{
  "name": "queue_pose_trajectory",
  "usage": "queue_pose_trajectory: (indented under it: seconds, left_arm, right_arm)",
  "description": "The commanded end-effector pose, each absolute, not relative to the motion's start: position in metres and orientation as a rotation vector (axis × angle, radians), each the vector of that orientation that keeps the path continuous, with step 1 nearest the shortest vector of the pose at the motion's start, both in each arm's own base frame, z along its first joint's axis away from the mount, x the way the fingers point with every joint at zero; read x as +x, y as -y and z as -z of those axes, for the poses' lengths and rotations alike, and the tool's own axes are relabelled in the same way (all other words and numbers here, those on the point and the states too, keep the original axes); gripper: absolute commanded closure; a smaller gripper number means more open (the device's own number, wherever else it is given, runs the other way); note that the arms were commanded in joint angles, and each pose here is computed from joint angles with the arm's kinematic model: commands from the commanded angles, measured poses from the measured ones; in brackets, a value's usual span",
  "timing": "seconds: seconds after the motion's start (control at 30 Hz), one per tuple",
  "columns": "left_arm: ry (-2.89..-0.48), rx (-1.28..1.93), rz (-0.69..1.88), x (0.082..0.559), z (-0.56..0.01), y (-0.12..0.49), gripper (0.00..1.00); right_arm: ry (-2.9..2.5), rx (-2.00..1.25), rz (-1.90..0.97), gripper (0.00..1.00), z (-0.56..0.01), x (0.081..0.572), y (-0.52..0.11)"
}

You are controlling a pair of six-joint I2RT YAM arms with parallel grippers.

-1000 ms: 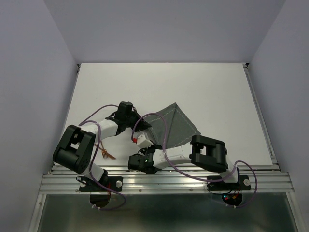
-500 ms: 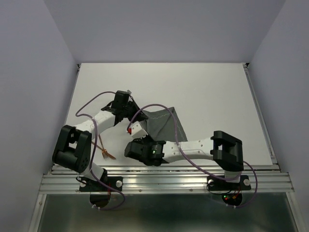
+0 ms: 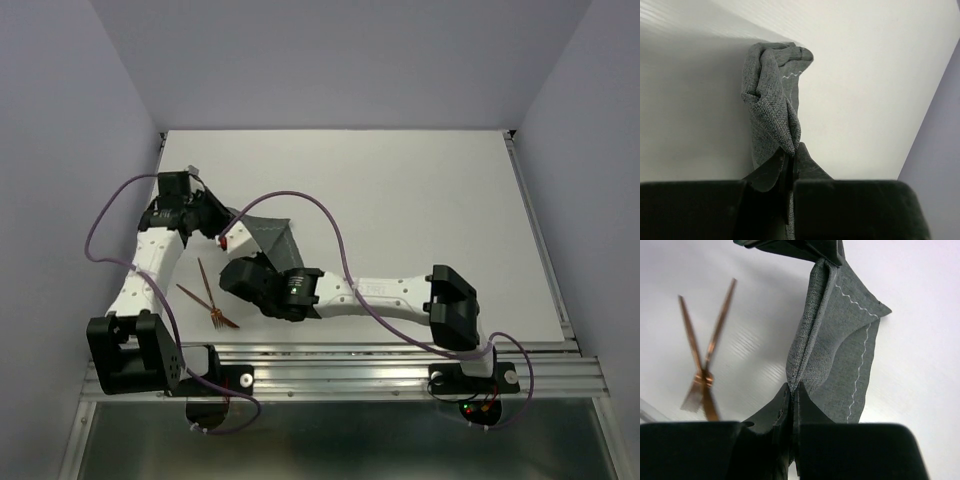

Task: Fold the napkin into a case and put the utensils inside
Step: Turn over the upper triangle folded napkin at the center of the board.

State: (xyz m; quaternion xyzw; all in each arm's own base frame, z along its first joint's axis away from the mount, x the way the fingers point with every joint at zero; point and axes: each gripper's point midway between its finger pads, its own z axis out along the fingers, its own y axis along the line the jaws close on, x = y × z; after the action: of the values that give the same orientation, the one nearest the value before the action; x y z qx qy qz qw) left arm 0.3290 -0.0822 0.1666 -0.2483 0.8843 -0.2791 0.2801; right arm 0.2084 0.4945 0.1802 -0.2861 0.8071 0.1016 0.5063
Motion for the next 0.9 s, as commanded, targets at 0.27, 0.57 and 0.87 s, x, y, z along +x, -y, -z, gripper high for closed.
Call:
queue_pose_trajectory:
  seconds: [0.27,0.57,0.87]
  left_arm:
    - [-1.895,-0.654,0.220,0.355,-0.332,-0.045,1.00]
    - [-1.924,-0.618,0.280,0.384,-0.312,-0.013,1.00]
    - [-2.101,-0.518,0.347,0.437,-0.221,0.094,1.00]
  right_arm:
    - [-1.732,-0.819,-1.015,0.99,-0.303,0.125,-0.620]
    - [-1.864,-0.600,-1.129,0.99,-0.269,0.165,-0.592]
    - [-2.090,-0.342,-1.001,0.99,-0.178,0.219,-0.483]
